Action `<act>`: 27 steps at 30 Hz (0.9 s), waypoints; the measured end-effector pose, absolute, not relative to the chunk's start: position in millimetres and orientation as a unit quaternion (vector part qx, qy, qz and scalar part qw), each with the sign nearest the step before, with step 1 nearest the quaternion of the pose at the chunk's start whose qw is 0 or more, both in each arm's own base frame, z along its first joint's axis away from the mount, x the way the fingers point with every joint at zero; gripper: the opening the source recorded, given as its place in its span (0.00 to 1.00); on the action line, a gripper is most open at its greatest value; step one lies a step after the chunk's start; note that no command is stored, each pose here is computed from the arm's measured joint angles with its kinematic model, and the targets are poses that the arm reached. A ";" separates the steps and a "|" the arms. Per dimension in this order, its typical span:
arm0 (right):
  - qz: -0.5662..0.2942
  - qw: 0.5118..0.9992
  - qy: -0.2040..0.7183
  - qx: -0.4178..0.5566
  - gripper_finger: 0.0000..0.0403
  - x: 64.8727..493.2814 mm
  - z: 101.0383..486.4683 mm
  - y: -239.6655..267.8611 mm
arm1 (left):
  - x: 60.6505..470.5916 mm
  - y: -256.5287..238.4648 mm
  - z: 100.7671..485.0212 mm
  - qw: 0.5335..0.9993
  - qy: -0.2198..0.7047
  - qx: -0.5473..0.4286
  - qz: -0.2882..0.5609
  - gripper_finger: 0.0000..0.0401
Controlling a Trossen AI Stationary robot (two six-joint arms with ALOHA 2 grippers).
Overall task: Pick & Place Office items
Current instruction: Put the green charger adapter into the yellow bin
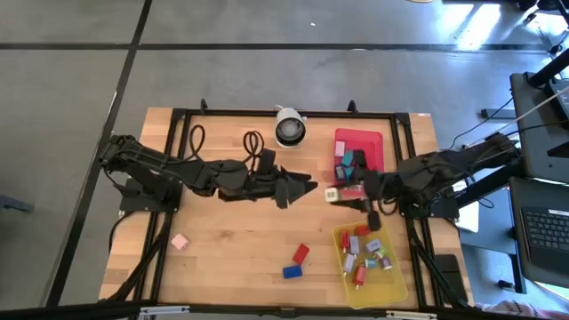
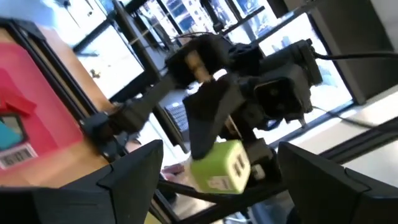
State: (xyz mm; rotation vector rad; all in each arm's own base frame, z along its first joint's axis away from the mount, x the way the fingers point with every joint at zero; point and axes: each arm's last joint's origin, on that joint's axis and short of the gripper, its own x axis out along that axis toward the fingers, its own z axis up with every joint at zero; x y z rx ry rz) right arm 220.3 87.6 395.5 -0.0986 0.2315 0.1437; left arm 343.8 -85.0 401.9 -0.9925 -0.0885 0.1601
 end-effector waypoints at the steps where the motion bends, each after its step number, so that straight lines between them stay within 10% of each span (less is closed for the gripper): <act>1: 0.078 0.987 0.138 -0.006 0.38 213.8 394.1 85.6 | 344.2 -83.4 401.6 0.879 -0.041 -0.468 0.080 0.78; 8: 0.115 0.879 0.400 0.235 0.41 185.3 356.5 96.7 | 344.9 -80.8 398.0 0.895 -0.023 -0.437 0.089 0.77; 19: 0.013 0.723 0.635 0.271 0.39 156.0 254.5 148.8 | 341.3 -86.2 379.7 0.914 0.073 -0.385 0.105 0.77; 27: 0.022 0.695 0.667 0.268 0.40 159.8 214.0 178.3 | 327.9 -99.6 355.0 0.912 0.211 -0.332 0.117 0.77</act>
